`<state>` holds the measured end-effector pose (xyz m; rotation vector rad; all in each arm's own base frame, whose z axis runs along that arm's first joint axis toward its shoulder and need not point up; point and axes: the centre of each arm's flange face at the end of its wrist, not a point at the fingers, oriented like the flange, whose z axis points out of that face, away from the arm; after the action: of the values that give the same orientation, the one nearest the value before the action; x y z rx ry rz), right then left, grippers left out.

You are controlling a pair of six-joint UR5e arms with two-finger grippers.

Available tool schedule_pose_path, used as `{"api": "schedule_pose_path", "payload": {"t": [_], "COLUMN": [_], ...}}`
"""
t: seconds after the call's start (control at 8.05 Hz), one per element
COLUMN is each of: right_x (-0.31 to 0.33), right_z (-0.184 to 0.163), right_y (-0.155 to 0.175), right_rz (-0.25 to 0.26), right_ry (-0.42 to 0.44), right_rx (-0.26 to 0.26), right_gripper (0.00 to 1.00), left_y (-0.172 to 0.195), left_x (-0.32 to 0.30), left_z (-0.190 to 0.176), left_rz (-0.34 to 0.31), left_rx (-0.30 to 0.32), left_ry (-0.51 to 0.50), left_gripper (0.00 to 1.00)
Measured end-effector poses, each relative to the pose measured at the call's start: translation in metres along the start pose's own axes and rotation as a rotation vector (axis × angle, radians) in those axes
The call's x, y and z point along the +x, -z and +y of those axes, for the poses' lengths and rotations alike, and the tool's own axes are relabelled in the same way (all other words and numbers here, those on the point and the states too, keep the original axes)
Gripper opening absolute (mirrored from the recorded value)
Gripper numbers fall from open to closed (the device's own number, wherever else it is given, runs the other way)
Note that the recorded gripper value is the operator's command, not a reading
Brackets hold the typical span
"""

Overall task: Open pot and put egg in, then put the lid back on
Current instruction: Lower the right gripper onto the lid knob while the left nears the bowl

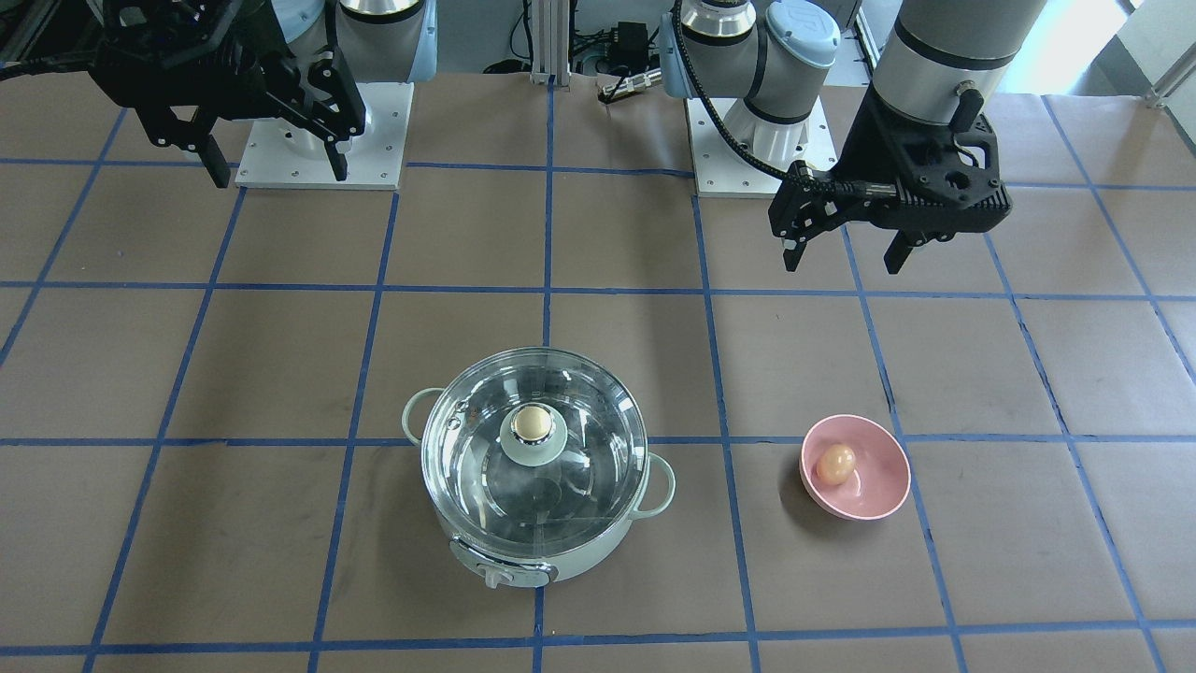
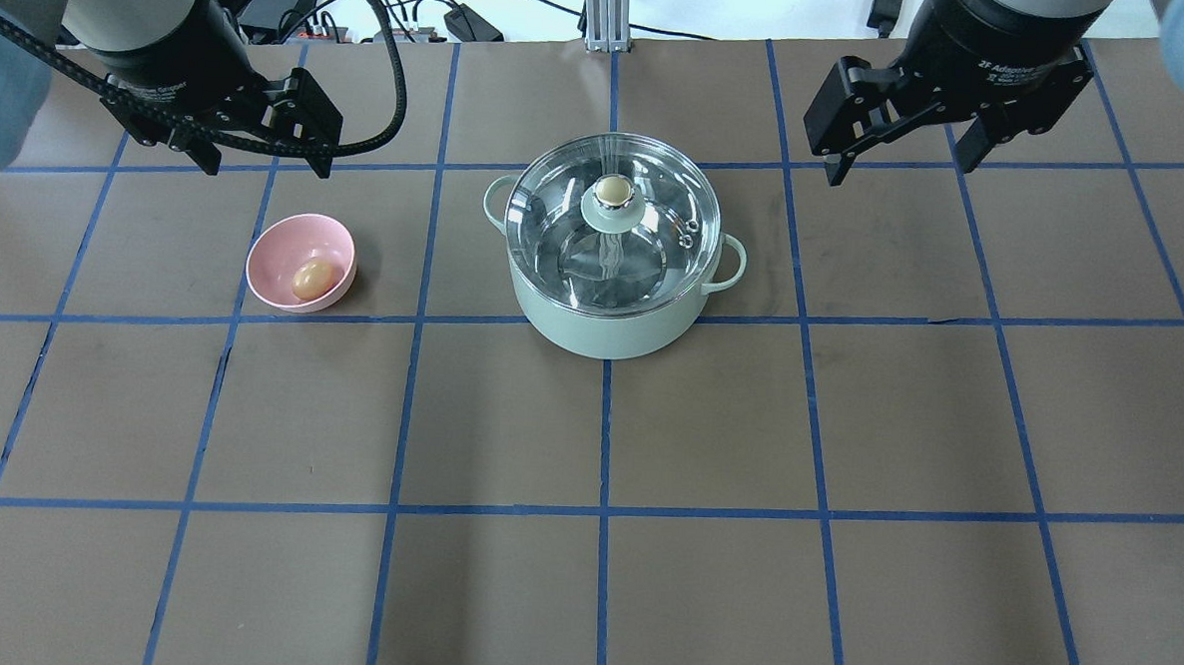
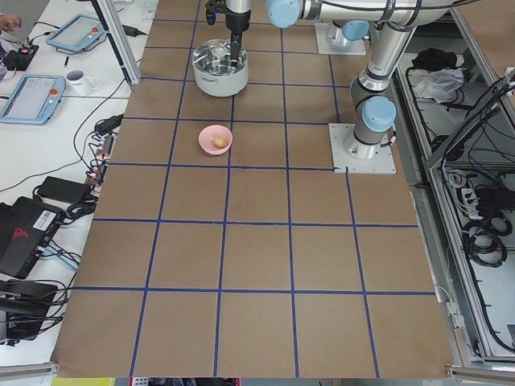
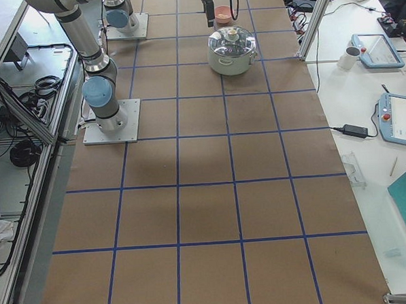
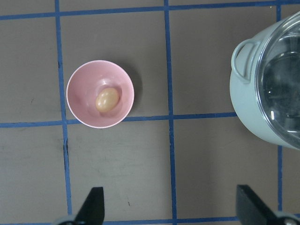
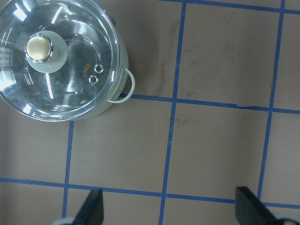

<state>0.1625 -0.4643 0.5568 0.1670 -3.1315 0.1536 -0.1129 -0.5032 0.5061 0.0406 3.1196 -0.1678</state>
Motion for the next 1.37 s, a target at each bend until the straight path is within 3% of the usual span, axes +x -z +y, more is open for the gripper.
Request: {"api": "schedule_pose_path", "payload": {"t": [0.37, 0.62, 0.99, 1.37], "right_x": [0.000, -0.002, -0.063, -0.152], "right_z": [-0.003, -0.029, -0.096, -0.124], "right_y": [-0.001, -0.016, -0.066, -0.140], "right_rz": [-0.001, -0.001, -0.009, -0.022], "right_ry": [-0.002, -0.039, -0.111, -0.166], "right_rx": [0.002, -0.001, 0.032, 0.070], "right_gripper": [1.00, 1.00, 1.00, 1.00], "left_y": [0.000, -0.007, -0.030, -0.064], "left_x": [-0.009, -0.037, -0.086, -0.125], "left_z": [-0.003, -0.011, -0.026, -0.047], "left_rz": [0.004, -0.004, -0.019, -0.022], "left_rx": [0.002, -0.005, -0.017, -0.028], "left_ry": [0.015, 0.068, 0.170, 0.234], "left_gripper": [1.00, 1.00, 1.00, 1.00]}}
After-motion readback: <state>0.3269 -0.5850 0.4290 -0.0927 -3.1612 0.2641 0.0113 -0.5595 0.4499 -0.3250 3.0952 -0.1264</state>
